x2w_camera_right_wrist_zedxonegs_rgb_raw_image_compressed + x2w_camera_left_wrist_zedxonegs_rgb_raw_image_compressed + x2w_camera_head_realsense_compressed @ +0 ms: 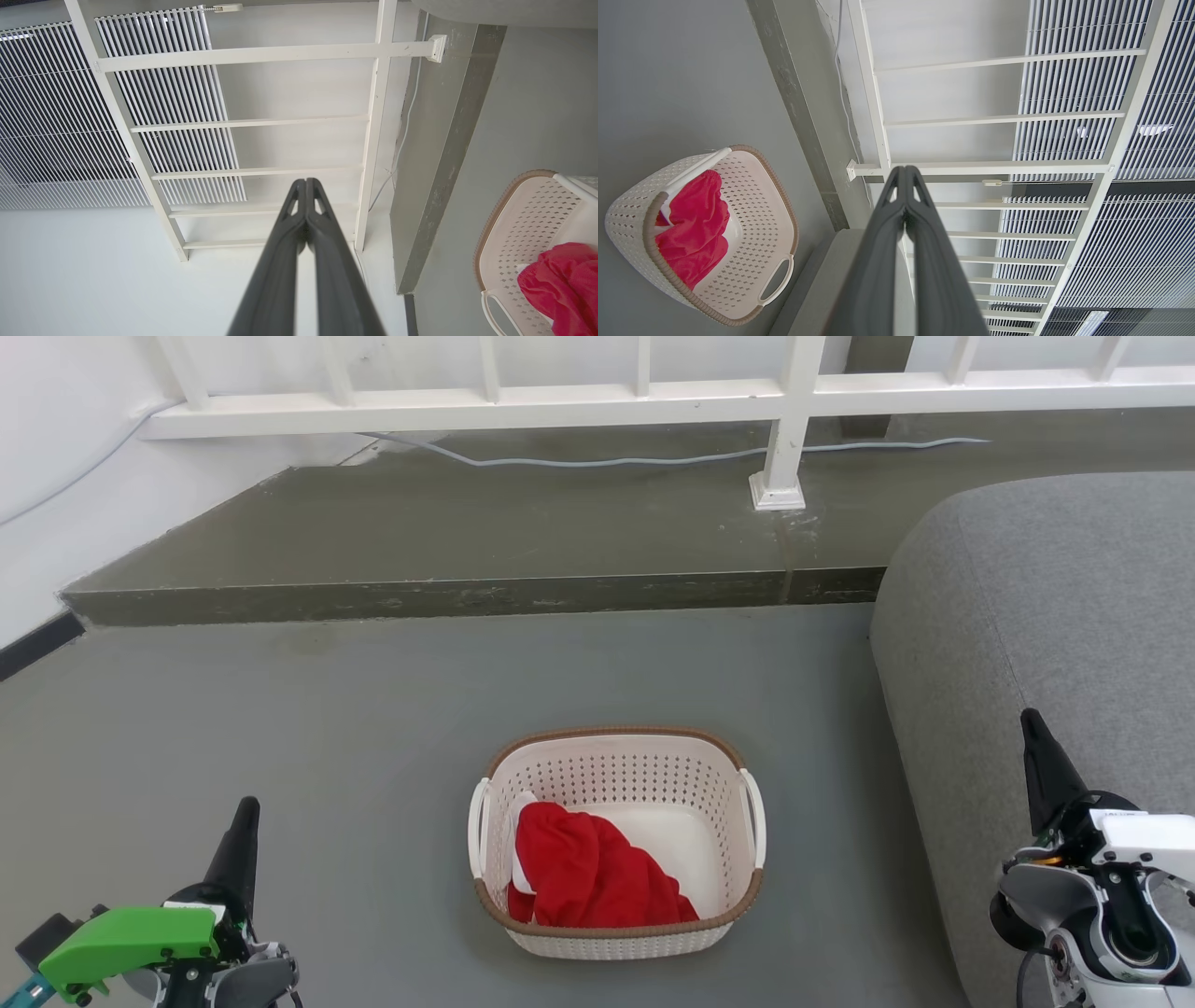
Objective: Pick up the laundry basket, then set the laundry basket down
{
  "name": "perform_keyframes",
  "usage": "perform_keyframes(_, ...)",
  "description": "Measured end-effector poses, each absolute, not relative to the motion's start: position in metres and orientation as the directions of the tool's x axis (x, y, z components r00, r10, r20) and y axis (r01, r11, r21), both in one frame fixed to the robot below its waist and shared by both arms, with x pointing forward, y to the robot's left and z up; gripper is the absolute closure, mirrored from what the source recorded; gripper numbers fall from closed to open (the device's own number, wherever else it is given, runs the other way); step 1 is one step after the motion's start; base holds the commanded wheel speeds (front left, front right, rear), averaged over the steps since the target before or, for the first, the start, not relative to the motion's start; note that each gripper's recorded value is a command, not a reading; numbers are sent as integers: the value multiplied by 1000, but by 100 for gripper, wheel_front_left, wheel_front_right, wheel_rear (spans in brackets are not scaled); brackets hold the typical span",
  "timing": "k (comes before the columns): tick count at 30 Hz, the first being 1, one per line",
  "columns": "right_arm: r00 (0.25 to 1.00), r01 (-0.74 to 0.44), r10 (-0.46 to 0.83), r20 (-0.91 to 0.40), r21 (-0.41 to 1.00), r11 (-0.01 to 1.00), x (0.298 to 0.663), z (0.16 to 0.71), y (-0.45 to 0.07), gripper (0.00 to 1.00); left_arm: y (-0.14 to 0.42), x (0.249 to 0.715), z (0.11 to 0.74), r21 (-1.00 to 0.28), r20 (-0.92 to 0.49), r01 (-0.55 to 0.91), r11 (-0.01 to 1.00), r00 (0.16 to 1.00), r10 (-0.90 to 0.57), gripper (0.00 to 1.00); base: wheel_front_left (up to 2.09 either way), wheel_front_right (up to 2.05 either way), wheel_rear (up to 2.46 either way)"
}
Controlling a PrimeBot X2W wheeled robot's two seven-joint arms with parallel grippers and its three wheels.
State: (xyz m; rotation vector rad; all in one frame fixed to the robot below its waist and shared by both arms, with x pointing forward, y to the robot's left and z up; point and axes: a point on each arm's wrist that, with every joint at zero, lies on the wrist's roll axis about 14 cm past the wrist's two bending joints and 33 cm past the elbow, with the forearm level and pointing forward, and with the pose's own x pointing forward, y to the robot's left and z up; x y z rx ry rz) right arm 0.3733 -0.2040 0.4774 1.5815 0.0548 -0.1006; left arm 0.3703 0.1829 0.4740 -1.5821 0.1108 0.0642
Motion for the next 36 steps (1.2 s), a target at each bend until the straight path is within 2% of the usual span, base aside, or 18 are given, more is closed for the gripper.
perform_keyframes(36,994,104,-31,-105,994,-15,373,476,-205,100,184,371,472,-994,-112,-112,-12,993,-28,100,0,0,0)
